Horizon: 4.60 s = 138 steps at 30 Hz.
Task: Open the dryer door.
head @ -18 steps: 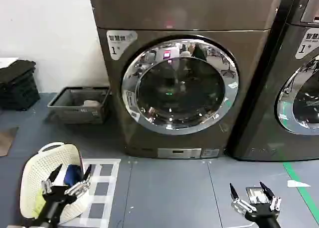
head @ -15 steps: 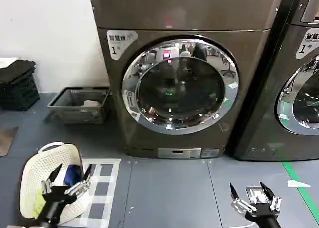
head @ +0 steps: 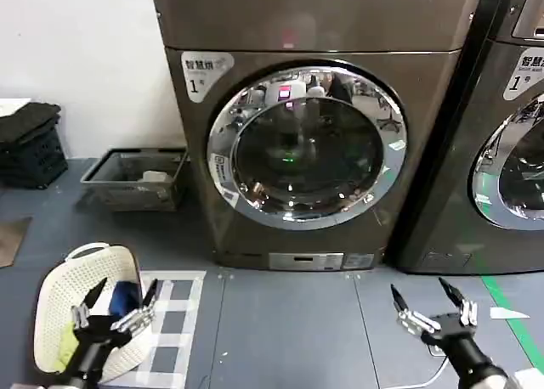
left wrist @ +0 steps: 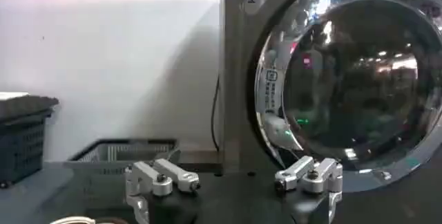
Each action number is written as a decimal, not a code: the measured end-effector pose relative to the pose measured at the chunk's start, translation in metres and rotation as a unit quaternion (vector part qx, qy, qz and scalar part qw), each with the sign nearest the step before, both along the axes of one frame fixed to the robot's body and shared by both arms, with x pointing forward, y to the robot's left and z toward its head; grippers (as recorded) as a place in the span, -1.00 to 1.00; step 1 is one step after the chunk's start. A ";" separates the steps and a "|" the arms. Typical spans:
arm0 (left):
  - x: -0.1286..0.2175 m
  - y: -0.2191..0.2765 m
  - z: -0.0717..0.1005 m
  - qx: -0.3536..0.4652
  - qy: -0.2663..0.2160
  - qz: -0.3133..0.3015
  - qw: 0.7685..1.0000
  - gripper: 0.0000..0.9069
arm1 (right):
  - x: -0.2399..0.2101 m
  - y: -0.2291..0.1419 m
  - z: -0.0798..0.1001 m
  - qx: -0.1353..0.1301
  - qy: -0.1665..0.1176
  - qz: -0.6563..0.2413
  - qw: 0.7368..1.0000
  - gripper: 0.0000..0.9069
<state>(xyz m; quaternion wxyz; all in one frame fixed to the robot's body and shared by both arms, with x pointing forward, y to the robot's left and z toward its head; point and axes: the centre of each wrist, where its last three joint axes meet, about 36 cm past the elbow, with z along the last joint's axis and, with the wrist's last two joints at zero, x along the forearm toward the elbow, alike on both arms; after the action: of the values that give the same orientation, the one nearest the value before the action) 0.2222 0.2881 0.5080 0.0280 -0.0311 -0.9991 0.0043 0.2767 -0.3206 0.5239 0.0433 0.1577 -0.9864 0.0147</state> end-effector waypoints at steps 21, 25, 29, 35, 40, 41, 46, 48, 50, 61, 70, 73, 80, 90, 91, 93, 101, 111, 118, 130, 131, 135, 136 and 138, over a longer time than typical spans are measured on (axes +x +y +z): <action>-0.001 -0.004 0.002 0.000 -0.003 -0.006 1.000 1.00 | 0.134 -0.001 0.033 -0.048 -0.037 0.176 0.982 1.00; -0.001 -0.006 0.001 -0.001 -0.003 -0.008 1.000 1.00 | 0.158 0.006 0.038 -0.045 -0.044 0.200 0.978 1.00; -0.002 -0.009 0.001 -0.002 -0.003 -0.008 1.000 1.00 | 0.179 0.015 0.041 -0.038 -0.044 0.221 0.974 1.00; -0.002 -0.011 0.000 -0.004 -0.003 -0.008 1.000 1.00 | 0.209 0.027 0.045 -0.025 -0.038 0.252 0.967 1.00; -0.002 -0.012 -0.001 -0.005 -0.002 -0.008 1.000 1.00 | 0.230 0.034 0.047 -0.027 -0.036 0.261 0.964 1.00; -0.002 -0.012 -0.001 -0.005 -0.001 -0.008 1.000 1.00 | 0.233 0.035 0.047 -0.028 -0.036 0.262 0.964 1.00; -0.002 -0.013 -0.002 -0.005 -0.001 -0.009 1.000 1.00 | 0.246 0.044 0.049 -0.031 -0.033 0.270 0.962 1.00; -0.002 -0.013 -0.002 -0.005 -0.001 -0.009 1.000 1.00 | 0.251 0.048 0.050 -0.032 -0.032 0.275 0.960 1.00; -0.002 -0.013 -0.002 -0.005 -0.001 -0.009 1.000 1.00 | 0.256 0.053 0.050 -0.030 -0.030 0.281 0.959 1.00; -0.002 -0.014 -0.002 -0.006 -0.001 -0.010 1.000 1.00 | 0.279 0.075 0.047 -0.030 -0.028 0.312 0.949 1.00; -0.002 -0.014 -0.002 -0.006 -0.002 -0.010 1.000 1.00 | 0.298 0.094 0.042 -0.028 -0.024 0.329 0.944 1.00; -0.002 -0.014 -0.002 -0.006 -0.002 -0.010 1.000 1.00 | 0.303 0.098 0.042 -0.029 -0.025 0.331 0.943 1.00; -0.003 -0.014 -0.002 -0.006 -0.002 -0.009 1.000 1.00 | 0.315 0.111 0.044 -0.029 -0.025 0.334 0.942 1.00; -0.003 -0.014 -0.002 -0.006 -0.002 -0.009 1.000 1.00 | 0.327 0.129 0.045 -0.032 -0.026 0.347 0.937 1.00; -0.003 -0.014 -0.002 -0.006 -0.002 -0.009 1.000 1.00 | 0.328 0.131 0.046 -0.033 -0.026 0.348 0.937 1.00; -0.003 -0.014 -0.002 -0.006 -0.003 -0.009 1.000 1.00 | 0.330 0.134 0.047 -0.034 -0.027 0.349 0.936 1.00; -0.002 -0.014 -0.002 -0.006 -0.003 -0.009 1.000 1.00 | 0.336 0.147 0.045 -0.035 -0.027 0.346 0.937 1.00; -0.003 -0.014 -0.002 -0.006 -0.003 -0.008 1.000 1.00 | 0.335 0.168 0.044 -0.037 -0.031 0.333 0.942 1.00; -0.003 -0.014 -0.002 -0.007 -0.003 -0.008 1.000 1.00 | 0.340 0.174 0.040 -0.037 -0.025 0.326 0.944 1.00; -0.003 -0.015 -0.002 -0.008 -0.004 -0.008 1.000 1.00 | 0.347 0.188 0.038 -0.042 -0.020 0.322 0.946 1.00; -0.003 -0.015 -0.002 -0.008 -0.004 -0.008 1.000 1.00 | 0.347 0.190 0.037 -0.042 -0.020 0.321 0.946 1.00; -0.003 -0.015 -0.002 -0.008 -0.004 -0.008 1.000 1.00 | 0.348 0.196 0.035 -0.043 -0.020 0.321 0.946 1.00; -0.003 -0.015 -0.002 -0.008 -0.004 -0.008 1.000 1.00 | 0.349 0.197 0.035 -0.043 -0.020 0.320 0.946 1.00; -0.003 -0.015 -0.002 -0.008 -0.005 -0.008 1.000 1.00 | 0.350 0.200 0.035 -0.043 -0.020 0.319 0.946 1.00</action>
<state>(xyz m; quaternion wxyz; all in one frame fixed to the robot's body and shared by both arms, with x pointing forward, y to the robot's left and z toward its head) 0.2196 0.2734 0.5059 0.0231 -0.0395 -0.9989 0.0119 0.6265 -0.1211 0.5591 0.0236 0.4622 -0.8834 0.0734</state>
